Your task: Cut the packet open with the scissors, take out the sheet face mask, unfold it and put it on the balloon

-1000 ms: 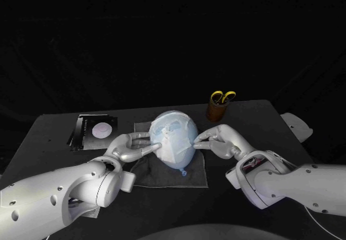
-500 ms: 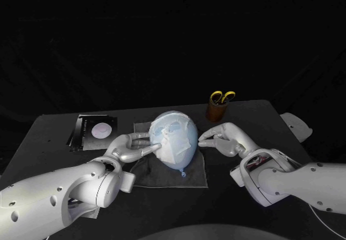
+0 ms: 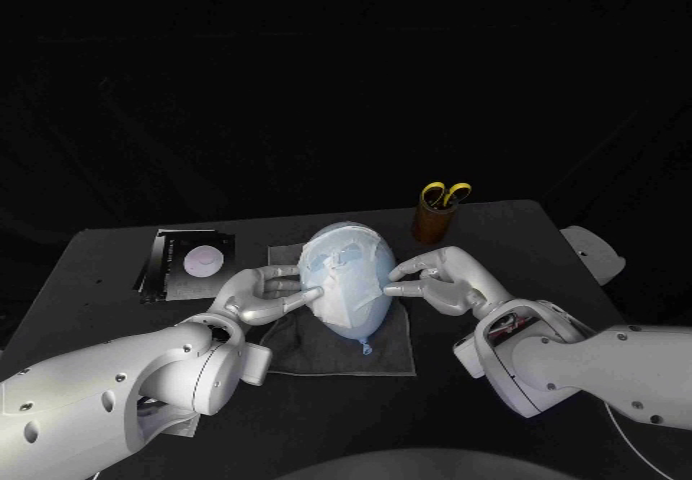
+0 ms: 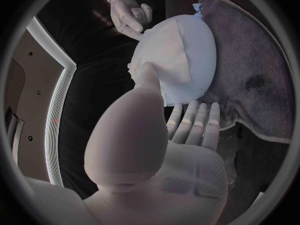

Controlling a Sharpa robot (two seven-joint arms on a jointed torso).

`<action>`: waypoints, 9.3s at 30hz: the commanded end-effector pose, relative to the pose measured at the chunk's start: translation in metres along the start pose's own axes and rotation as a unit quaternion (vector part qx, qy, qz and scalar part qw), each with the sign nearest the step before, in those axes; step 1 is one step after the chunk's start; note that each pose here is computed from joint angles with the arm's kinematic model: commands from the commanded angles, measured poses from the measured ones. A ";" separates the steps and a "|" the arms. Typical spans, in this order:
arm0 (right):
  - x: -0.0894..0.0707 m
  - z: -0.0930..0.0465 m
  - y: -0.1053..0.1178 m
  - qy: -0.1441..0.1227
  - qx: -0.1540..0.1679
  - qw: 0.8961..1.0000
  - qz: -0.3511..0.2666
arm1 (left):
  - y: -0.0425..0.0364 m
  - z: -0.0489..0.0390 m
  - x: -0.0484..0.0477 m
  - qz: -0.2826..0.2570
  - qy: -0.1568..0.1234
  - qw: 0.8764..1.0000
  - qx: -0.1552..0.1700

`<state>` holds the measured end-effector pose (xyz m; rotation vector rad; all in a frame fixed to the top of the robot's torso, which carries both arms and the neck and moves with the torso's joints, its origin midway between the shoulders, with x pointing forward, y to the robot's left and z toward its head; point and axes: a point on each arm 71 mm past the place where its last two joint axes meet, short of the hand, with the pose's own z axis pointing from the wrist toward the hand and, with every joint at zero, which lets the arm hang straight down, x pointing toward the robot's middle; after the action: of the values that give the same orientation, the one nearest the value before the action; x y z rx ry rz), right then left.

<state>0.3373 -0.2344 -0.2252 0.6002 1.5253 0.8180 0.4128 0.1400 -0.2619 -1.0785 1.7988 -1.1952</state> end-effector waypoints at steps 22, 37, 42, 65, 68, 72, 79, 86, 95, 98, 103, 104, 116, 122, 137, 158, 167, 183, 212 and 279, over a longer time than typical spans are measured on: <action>0.015 -0.002 0.007 0.025 -0.006 1.000 0.017 | 0.0000 -0.0007 0.0039 -0.003 0.018 1.000 -0.002; 0.017 -0.001 0.007 0.026 -0.008 1.000 0.014 | 0.0005 -0.0006 0.0028 -0.003 0.017 1.000 -0.003; 0.019 0.001 0.006 0.028 -0.007 1.000 0.012 | 0.0004 -0.0008 0.0030 -0.003 0.018 1.000 -0.003; 0.034 0.007 0.006 0.043 -0.001 0.999 0.011 | 0.0002 -0.0006 0.0048 -0.004 0.021 1.000 -0.004; 0.035 0.008 0.006 0.037 -0.002 0.999 0.012 | 0.0002 -0.0005 0.0051 -0.004 0.021 1.000 -0.005; 0.035 0.009 0.007 0.030 -0.005 0.999 0.013 | 0.0002 -0.0005 0.0054 -0.004 0.022 1.000 -0.005; 0.035 0.010 0.009 0.022 -0.020 0.999 0.014 | 0.0002 -0.0005 0.0057 -0.004 0.023 1.000 -0.006; 0.036 0.011 0.011 0.020 -0.031 0.999 0.017 | 0.0003 -0.0005 0.0060 -0.004 0.024 1.000 -0.007; 0.035 0.009 0.012 0.019 -0.029 0.999 0.025 | 0.0005 -0.0006 0.0055 -0.004 0.025 1.000 -0.007; 0.033 0.007 0.010 0.019 -0.018 0.999 0.034 | 0.0005 -0.0006 0.0054 -0.004 0.025 1.000 -0.007; 0.030 0.004 0.007 0.020 0.003 0.999 0.048 | 0.0006 -0.0004 0.0049 -0.004 0.024 1.000 -0.007; 0.029 0.003 0.007 0.020 0.006 0.999 0.050 | 0.0006 -0.0004 0.0048 -0.004 0.024 1.000 -0.007; 0.021 -0.003 0.001 0.019 0.035 0.997 0.061 | 0.0010 0.0000 0.0037 -0.004 0.022 1.000 -0.007; 0.013 -0.006 -0.002 0.012 0.042 0.997 0.058 | 0.0012 0.0006 0.0032 -0.003 0.021 1.000 -0.008; 0.003 -0.009 -0.002 0.003 0.038 0.998 0.058 | 0.0016 0.0014 0.0029 -0.003 0.021 1.000 -0.010; -0.015 -0.010 -0.007 -0.007 0.046 0.998 0.051 | 0.0027 0.0031 0.0010 -0.001 0.016 1.000 -0.014; -0.012 -0.009 -0.006 0.003 0.048 0.997 0.054 | 0.0030 0.0035 0.0022 0.003 0.018 1.000 -0.017; -0.018 -0.004 -0.009 0.029 0.042 0.998 0.037 | 0.0048 0.0054 -0.0021 0.003 -0.003 1.000 -0.028; -0.016 0.002 -0.004 0.049 0.033 0.998 0.029 | 0.0087 0.0113 -0.0028 0.038 -0.041 0.996 -0.073; -0.052 0.033 0.009 0.083 0.058 0.989 0.109 | 0.0052 0.0149 -0.0155 0.042 -0.054 0.997 -0.037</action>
<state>0.3754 -0.2649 -0.1823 0.7749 1.6394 0.9447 0.4300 0.1476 -0.2691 -1.0779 1.8095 -1.0008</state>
